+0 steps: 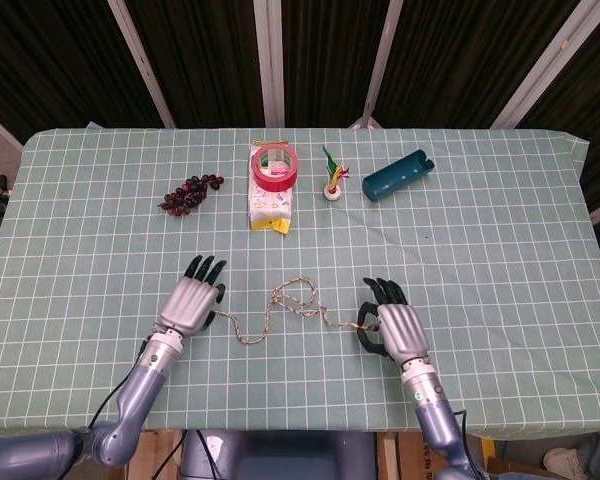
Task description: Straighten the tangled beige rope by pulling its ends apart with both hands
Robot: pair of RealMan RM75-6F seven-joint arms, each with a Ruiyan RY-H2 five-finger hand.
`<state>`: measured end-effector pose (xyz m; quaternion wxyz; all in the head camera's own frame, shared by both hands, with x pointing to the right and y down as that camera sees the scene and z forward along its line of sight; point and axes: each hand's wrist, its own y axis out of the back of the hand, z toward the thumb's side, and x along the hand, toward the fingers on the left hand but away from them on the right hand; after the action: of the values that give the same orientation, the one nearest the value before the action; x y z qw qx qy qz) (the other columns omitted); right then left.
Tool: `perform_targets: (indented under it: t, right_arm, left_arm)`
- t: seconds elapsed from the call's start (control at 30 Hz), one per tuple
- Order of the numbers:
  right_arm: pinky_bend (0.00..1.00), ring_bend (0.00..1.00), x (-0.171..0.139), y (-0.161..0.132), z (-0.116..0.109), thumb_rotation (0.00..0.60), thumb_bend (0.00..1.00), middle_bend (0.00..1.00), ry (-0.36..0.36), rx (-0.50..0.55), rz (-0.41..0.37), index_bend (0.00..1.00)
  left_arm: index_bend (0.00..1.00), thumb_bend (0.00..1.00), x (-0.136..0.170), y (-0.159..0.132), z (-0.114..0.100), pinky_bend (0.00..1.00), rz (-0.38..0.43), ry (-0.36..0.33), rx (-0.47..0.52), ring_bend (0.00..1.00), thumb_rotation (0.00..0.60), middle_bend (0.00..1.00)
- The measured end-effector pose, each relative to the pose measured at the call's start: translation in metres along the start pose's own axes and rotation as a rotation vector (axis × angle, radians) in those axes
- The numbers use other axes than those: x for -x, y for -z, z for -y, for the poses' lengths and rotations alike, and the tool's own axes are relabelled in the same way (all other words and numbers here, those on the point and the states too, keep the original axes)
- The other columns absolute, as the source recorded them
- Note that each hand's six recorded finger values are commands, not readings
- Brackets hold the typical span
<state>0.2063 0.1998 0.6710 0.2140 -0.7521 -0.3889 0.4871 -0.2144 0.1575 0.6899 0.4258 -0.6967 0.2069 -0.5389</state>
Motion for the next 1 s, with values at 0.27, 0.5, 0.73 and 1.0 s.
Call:
perform_targets:
  t: [0.27,0.5,0.73,1.0]
  right_arm:
    - [0.0,0.0,0.001,0.002,-0.001,0.6,0.46,0.13,0.001,0.002,0.005,0.64]
    - [0.0,0.0,0.002,0.005,-0.001,0.6,0.46,0.13,0.001,0.0,0.009,0.64]
    - [0.0,0.0,0.002,0.007,-0.002,0.6,0.46,0.13,0.001,-0.001,0.012,0.64]
    - [0.0,0.0,0.001,0.01,-0.003,0.6,0.46,0.13,0.001,-0.011,0.014,0.65]
  left_arm:
    - [0.5,0.43,-0.001,-0.006,0.006,0.0,0.01,0.014,0.004,0.0,0.6,0.07]
    - [0.52,0.45,-0.002,-0.008,0.01,0.0,0.011,0.019,0.002,0.0,0.6,0.08]
    - [0.58,0.51,-0.003,-0.01,0.011,0.0,0.005,0.01,0.012,0.0,0.6,0.12]
    - [0.61,0.51,-0.002,-0.007,0.01,0.0,-0.002,-0.003,0.007,0.0,0.6,0.13]
